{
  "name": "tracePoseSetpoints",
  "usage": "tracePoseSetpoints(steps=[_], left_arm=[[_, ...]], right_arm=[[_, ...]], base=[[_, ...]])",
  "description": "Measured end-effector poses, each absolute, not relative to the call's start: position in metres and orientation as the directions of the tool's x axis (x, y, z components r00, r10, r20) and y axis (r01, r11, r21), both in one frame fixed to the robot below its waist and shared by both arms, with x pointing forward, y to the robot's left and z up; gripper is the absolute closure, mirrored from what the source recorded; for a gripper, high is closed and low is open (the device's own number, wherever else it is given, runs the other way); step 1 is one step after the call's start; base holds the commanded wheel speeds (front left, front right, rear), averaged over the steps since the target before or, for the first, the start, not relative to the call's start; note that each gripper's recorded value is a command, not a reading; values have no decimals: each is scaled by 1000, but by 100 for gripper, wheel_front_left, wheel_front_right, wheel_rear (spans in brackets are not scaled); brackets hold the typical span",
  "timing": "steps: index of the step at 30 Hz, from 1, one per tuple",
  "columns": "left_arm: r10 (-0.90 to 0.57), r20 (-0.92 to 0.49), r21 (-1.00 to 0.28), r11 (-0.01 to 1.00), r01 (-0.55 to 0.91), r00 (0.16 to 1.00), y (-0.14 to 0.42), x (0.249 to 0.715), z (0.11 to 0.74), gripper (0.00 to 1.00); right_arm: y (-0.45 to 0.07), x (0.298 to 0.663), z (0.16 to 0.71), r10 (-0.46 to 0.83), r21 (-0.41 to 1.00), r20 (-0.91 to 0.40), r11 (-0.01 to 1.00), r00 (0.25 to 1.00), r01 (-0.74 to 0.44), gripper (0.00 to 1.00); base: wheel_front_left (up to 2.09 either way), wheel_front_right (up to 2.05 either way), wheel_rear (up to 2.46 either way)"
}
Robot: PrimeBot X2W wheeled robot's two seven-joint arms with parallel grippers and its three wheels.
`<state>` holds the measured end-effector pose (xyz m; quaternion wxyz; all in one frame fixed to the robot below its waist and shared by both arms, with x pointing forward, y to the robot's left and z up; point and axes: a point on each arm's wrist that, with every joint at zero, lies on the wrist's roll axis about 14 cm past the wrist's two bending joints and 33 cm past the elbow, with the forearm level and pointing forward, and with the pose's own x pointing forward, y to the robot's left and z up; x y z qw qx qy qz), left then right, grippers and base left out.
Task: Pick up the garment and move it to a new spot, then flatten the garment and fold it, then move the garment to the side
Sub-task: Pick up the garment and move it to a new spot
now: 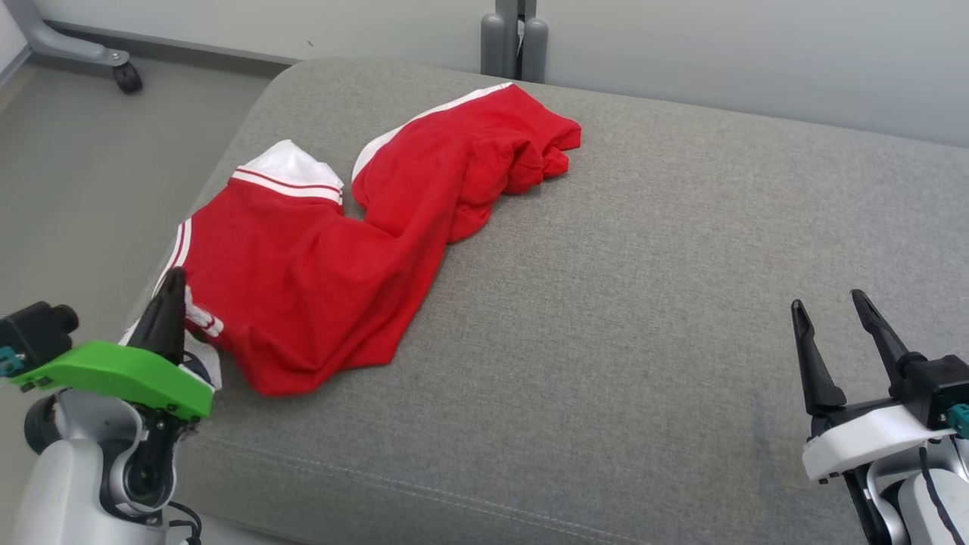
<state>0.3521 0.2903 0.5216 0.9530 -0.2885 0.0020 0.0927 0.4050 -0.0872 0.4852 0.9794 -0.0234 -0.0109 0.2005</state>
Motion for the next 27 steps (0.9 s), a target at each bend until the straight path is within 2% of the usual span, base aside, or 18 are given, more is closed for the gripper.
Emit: tracePoseSetpoints(steps=[2, 3, 5, 6, 7, 17, 21, 27], left_arm=[[130, -69, -552, 821, -147, 989, 276, 358, 520, 100], [114, -76, -552, 823, -137, 991, 271, 360, 518, 92], [91, -85, -550, 826, -123, 992, 264, 362, 515, 53], [75, -96, -551, 826, -116, 993, 259, 363, 513, 4], [53, -110, -552, 827, -105, 993, 252, 364, 509, 0], [-69, -249, -481, 875, -62, 966, 215, 361, 474, 0], [-77, -217, -483, 875, -39, 973, 209, 364, 483, 0], [-8, -96, -433, 901, -35, 995, 217, 364, 513, 0]], right_arm=[[-90, 404, 484, 387, -50, 8, 921, 922, -386, 0], [-91, 403, 483, 383, -52, 6, 923, 924, -382, 0], [-97, 403, 482, 369, -53, 3, 928, 929, -369, 0], [-99, 402, 482, 362, -53, 1, 931, 932, -361, 0], [-103, 402, 481, 353, -53, -1, 934, 936, -352, 0], [-130, 398, 476, 279, -53, -17, 959, 960, -279, 0], [-139, 400, 475, 251, -56, -19, 966, 968, -252, 0], [-135, 401, 479, 260, -54, -6, 964, 966, -260, 0]], base=[[0, 0, 0], [0, 0, 0], [0, 0, 0], [0, 0, 0], [0, 0, 0], [0, 0, 0], [0, 0, 0], [0, 0, 0]])
